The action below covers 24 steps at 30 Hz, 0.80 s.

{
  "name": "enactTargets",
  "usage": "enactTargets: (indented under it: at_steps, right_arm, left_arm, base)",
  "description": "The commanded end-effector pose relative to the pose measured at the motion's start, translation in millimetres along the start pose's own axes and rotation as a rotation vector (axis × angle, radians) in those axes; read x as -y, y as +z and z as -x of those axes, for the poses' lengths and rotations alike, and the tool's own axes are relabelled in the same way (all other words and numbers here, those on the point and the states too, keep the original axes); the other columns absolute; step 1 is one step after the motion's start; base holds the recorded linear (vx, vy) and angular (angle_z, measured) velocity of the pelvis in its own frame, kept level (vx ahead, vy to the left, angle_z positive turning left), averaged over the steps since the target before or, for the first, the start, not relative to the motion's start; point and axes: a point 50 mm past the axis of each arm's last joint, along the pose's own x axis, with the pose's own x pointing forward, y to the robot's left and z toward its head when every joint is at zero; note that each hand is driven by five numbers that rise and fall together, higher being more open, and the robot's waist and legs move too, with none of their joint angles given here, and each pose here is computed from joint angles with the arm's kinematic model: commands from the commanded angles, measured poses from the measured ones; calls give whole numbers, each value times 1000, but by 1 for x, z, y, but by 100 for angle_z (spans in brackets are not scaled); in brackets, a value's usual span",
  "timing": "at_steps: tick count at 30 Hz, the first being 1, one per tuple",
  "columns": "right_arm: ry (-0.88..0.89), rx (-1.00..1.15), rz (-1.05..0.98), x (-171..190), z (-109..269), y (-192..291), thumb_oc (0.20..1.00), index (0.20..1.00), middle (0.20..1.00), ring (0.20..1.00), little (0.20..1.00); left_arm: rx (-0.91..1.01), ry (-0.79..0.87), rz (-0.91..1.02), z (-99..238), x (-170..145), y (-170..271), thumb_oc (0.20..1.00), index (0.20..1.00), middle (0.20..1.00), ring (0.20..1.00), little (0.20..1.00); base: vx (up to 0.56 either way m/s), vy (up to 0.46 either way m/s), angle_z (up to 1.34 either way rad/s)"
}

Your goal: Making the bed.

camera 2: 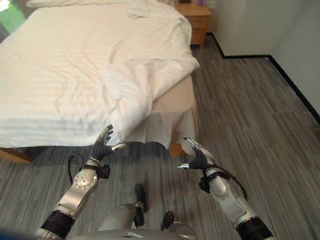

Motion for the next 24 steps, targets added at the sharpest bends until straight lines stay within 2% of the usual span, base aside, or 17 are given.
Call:
enactTargets:
  at_steps: [1,3,6,7,9,10,11,13,16,20,21,24]
  right_arm:
    - [-89,128,48,22,-16,26,1000,1000,1000,1000,1000]
    - [-90,133,42,21,-17,28,1000,1000,1000,1000,1000]
    - [-104,133,31,23,-16,28,1000,1000,1000,1000,1000]
    - [-104,133,30,23,-16,28,1000,1000,1000,1000,1000]
    - [-100,147,4,24,-14,30,1000,1000,1000,1000,1000]
    - [-100,147,4,24,-14,30,1000,1000,1000,1000,1000]
    - [-82,96,-18,16,-6,20,1000,1000,1000,1000,1000]
    - [-10,140,18,8,-1,25,1000,1000,1000,1000,1000]
    - [5,152,27,10,2,25,1000,1000,1000,1000,1000]
    - [79,111,15,6,16,11,1000,1000,1000,1000,1000]
    - [79,111,15,6,16,11,1000,1000,1000,1000,1000]
    - [107,85,-7,1,23,6,1000,1000,1000,1000,1000]
  left_arm:
    - [256,57,-64,-13,-19,51,1000,1000,1000,1000,1000]
    - [280,63,-67,-15,-21,56,1000,1000,1000,1000,1000]
    - [434,142,-178,-27,-40,93,1000,1000,1000,1000,1000]
    - [435,143,-179,-27,-40,94,1000,1000,1000,1000,1000]
    - [556,216,-342,-37,-51,122,1000,1000,1000,1000,1000]
    - [557,216,-342,-37,-51,122,1000,1000,1000,1000,1000]
    - [604,260,-463,-42,-53,135,1000,1000,1000,1000,1000]
    - [587,254,-543,-55,-45,132,1000,1000,1000,1000,1000]
    - [579,327,-679,-69,-55,139,1000,1000,1000,1000,1000]
    - [424,337,-853,-82,-65,113,1000,1000,1000,1000,1000]
    - [424,336,-854,-82,-65,113,1000,1000,1000,1000,1000]
    - [262,280,-886,-82,-64,75,1000,1000,1000,1000,1000]
  base:
    - [412,188,2]
    - [266,88,38]
    - [363,-61,66]
    - [292,-204,65]
    - [300,-222,98]
    - [359,-196,95]
    - [314,-193,84]
    - [297,-202,82]
    - [150,-101,13]
    - [152,-94,-28]
    - [165,-102,-30]
    - [114,-60,-13]
